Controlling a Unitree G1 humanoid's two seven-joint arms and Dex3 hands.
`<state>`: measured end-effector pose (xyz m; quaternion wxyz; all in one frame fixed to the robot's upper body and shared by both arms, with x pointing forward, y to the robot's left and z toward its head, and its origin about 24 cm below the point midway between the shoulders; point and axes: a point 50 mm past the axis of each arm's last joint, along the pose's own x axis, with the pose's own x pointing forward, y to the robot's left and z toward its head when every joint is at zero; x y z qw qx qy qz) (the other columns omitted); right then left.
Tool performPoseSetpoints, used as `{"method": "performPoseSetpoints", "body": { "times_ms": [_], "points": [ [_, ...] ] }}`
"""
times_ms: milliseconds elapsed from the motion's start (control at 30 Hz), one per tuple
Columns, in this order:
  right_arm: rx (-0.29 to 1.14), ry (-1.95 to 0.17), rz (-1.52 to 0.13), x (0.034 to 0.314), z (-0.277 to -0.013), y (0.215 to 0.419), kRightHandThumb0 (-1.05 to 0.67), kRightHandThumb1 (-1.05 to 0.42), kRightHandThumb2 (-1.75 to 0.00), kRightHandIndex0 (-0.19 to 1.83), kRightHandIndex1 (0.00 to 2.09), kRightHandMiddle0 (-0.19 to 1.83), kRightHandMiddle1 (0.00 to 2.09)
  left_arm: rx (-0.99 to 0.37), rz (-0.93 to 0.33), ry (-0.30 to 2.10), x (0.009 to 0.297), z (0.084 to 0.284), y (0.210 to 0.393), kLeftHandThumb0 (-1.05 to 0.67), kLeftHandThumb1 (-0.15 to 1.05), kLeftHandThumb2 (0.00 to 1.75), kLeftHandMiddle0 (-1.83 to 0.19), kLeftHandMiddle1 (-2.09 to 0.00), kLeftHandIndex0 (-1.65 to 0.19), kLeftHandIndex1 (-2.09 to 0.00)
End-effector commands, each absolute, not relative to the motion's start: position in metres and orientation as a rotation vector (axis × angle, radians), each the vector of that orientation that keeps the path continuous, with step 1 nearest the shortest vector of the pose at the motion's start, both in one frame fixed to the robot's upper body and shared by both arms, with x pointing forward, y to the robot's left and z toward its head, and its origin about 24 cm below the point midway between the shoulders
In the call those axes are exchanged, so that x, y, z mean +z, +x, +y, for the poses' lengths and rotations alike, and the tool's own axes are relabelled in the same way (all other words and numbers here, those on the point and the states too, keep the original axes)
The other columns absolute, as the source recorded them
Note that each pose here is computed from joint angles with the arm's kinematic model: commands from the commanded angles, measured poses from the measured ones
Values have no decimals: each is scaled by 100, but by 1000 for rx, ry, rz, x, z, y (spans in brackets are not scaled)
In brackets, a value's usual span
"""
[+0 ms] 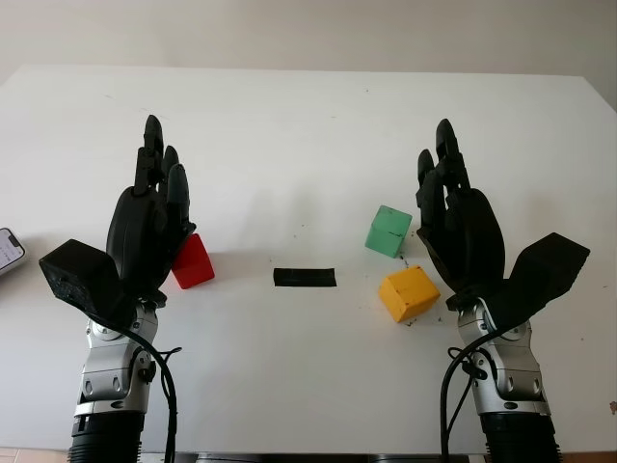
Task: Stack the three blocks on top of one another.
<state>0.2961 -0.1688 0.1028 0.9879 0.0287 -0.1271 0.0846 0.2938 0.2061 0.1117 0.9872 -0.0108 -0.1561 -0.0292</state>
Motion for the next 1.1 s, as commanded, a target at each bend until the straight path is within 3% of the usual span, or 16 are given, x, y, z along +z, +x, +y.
{"method": "performPoseSetpoints", "body": {
  "times_ms": [0,367,533,667,733,1067],
  "points": [
    [164,53,-266,104,-170,295,-78,-105,-61,-19,0,-19,0,-61,-336,-11,117,207,296,-78,105,65,19,0,19,0],
    [175,39,-276,107,-171,298,-79,-105,-60,-19,0,-19,0,-68,-344,-3,120,210,295,-77,105,64,19,0,19,0],
    [170,23,-303,118,-174,303,-78,-105,-60,-19,0,-19,0,-3,-406,70,135,219,288,-76,105,54,17,-3,19,-1],
    [173,10,-324,127,-177,306,-78,-105,-60,-19,0,-19,0,132,-449,354,154,227,276,-74,105,40,-6,-10,4,-8],
    [174,7,-332,130,-179,307,-77,-105,-61,-19,0,-19,0,173,-440,563,164,231,267,-73,105,31,-18,-9,-13,-12],
    [175,4,-341,131,-179,307,-75,-105,-62,-19,0,-19,0,128,-193,1135,185,233,245,-81,105,12,-9,-4,-29,-9]
  ]
}}
